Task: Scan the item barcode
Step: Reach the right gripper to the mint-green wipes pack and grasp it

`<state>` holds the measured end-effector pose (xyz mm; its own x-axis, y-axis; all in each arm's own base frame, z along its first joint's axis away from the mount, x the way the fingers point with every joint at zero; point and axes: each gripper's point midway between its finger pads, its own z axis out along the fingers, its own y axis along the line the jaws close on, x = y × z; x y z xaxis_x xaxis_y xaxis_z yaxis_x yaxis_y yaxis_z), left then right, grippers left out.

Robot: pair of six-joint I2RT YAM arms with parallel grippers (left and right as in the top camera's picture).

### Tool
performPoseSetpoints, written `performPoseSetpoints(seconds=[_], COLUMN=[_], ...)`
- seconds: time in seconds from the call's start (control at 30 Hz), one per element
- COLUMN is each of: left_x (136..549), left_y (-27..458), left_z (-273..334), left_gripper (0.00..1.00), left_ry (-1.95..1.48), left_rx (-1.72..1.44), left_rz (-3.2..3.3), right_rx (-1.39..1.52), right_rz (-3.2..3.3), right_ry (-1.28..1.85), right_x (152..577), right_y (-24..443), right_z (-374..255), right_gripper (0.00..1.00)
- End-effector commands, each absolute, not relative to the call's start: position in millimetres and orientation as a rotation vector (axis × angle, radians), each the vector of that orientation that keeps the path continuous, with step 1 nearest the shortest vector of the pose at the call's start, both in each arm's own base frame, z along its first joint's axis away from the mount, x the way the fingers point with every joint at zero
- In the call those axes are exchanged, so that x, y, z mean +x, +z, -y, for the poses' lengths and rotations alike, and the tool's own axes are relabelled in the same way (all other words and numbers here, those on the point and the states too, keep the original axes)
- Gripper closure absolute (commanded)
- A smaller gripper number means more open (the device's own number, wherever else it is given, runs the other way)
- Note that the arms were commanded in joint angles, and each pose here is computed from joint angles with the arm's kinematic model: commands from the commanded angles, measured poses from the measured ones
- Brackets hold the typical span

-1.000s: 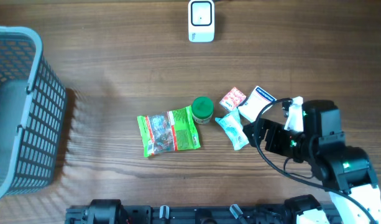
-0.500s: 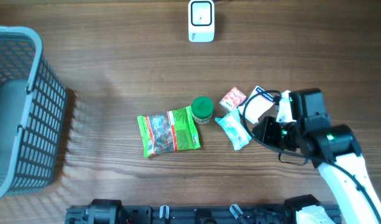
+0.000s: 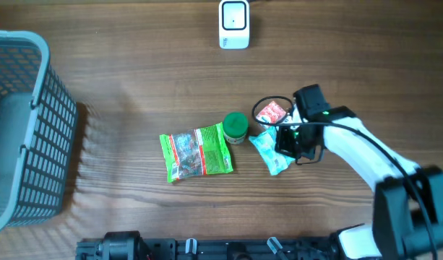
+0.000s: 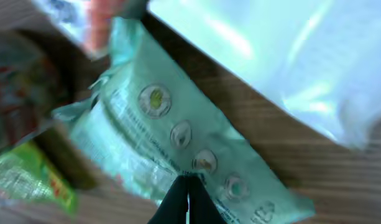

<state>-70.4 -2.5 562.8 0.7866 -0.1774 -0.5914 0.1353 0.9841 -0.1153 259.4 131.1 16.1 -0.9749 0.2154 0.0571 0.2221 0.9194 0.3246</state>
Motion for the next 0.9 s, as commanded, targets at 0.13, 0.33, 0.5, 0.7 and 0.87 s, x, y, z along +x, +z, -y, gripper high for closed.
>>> performPoseSetpoints(seconds=[0.13, 0.33, 0.5, 0.7, 0.87], left_x=[-70.5, -70.5, -74.3, -69.6, -68.3], left_y=[562.2, 562.2, 564.9, 561.4, 560.4], left_z=[-3.9, -3.8, -3.8, -4.0, -4.0], left_gripper=[0.0, 0.0, 0.0, 0.0, 0.0], left_ry=[-0.154, -0.154, -0.155, -0.154, -0.154], left_rx=[-0.11, -0.11, -0.108, -0.111, -0.111], left_rz=[-0.637, -0.637, -0.619, -0.642, -0.649], right_rx=[-0.438, -0.42, -0.415, -0.431, -0.485], right_rz=[2.943, 3.156, 3.297, 3.182, 3.086], right_ry=[-0.212, -0.191, -0.439, -0.349, -0.315], right_x=[232.6, 256.5, 258.9, 230.5, 209.7], right_y=[-27.0, 72.1, 128.3, 70.9, 12.5], right_z=[-116.5, -104.2, -115.2, -120.1, -124.3], right_gripper=[0.96, 0.96, 0.95, 0.96, 0.95])
